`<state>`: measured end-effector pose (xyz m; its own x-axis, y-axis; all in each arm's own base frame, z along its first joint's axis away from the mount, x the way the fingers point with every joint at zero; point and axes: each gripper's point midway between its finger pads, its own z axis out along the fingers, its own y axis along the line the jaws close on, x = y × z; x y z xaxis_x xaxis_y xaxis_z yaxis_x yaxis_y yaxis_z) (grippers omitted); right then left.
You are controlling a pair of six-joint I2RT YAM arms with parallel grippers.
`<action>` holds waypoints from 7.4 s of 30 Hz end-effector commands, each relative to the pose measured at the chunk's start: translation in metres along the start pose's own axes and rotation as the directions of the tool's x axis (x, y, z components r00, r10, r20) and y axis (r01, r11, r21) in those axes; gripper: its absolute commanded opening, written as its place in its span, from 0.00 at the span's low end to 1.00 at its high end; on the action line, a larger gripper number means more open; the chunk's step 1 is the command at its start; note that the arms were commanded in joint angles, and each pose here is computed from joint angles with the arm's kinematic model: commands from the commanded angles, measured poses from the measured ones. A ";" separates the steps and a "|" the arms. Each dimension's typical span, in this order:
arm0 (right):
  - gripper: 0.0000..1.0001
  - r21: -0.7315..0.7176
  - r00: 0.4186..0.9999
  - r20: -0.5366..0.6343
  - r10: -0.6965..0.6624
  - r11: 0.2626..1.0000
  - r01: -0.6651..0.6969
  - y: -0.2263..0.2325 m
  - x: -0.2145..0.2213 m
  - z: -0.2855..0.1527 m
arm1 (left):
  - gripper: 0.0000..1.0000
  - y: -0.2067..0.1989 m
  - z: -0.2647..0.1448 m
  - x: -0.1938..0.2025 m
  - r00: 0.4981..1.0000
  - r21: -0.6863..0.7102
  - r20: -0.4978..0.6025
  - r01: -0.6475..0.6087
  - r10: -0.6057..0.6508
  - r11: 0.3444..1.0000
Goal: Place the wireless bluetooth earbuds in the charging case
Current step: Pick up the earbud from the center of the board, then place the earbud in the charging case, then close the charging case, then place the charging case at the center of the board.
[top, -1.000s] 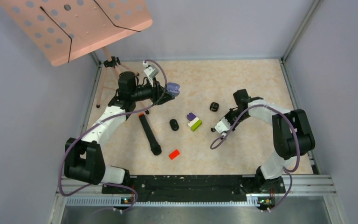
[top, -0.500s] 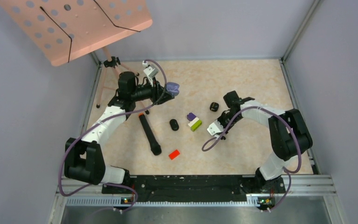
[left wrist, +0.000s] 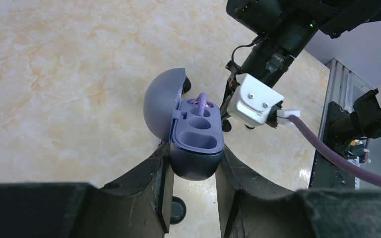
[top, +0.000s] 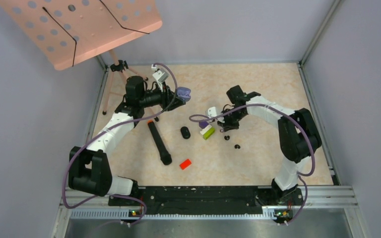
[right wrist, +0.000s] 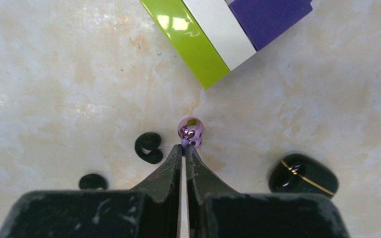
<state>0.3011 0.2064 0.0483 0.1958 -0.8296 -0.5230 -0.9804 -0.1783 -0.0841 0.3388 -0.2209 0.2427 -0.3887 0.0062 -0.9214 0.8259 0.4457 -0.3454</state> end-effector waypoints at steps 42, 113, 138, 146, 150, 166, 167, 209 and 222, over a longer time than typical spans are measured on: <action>0.00 -0.193 0.869 0.354 0.346 0.936 -0.294 0.006 -0.220 -0.163 | 0.00 -0.071 0.030 0.018 0.824 0.475 0.024 -0.508 0.566 0.719; 0.72 0.062 0.844 0.502 0.187 0.966 -0.250 -0.017 -0.210 -0.208 | 0.00 -0.082 0.047 0.001 0.853 0.453 0.050 -0.483 0.519 0.749; 0.98 0.464 0.851 0.470 0.236 0.753 -0.466 -0.027 -0.116 -0.208 | 0.00 -0.040 0.078 0.025 0.974 0.283 -0.117 -0.154 0.194 0.947; 0.99 0.334 0.808 0.534 0.249 0.816 -0.473 0.002 -0.112 -0.187 | 0.00 -0.043 0.094 0.024 0.994 0.337 -0.058 -0.066 0.091 0.939; 0.99 0.239 0.810 0.546 0.212 0.888 -0.394 -0.001 -0.117 -0.160 | 0.00 -0.055 0.093 0.016 0.981 0.384 -0.021 -0.172 0.195 0.907; 0.96 0.074 0.796 0.588 0.146 0.970 -0.232 -0.010 -0.158 -0.127 | 0.00 -0.070 0.095 0.027 0.941 0.455 -0.062 -0.270 0.333 0.849; 0.95 0.065 0.799 0.584 0.145 0.973 -0.223 -0.006 -0.160 -0.123 | 0.00 -0.069 0.098 0.024 0.945 0.450 -0.054 -0.266 0.323 0.853; 0.96 0.332 0.714 0.520 0.469 0.659 -0.675 -0.025 -0.041 -0.142 | 0.58 0.053 0.163 0.129 0.909 -0.215 -0.278 0.255 -0.310 0.943; 0.87 0.232 0.771 0.500 0.395 0.796 -0.559 -0.048 -0.064 -0.101 | 0.99 -0.007 0.053 0.061 0.887 -0.139 -0.462 -0.066 -0.006 0.988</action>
<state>0.3191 0.1853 0.1503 -0.3776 -0.4494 -0.8096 -0.8400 0.5342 0.0953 0.3735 -0.3078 0.1482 -0.6242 0.2807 -0.7291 0.7098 0.5936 -0.3792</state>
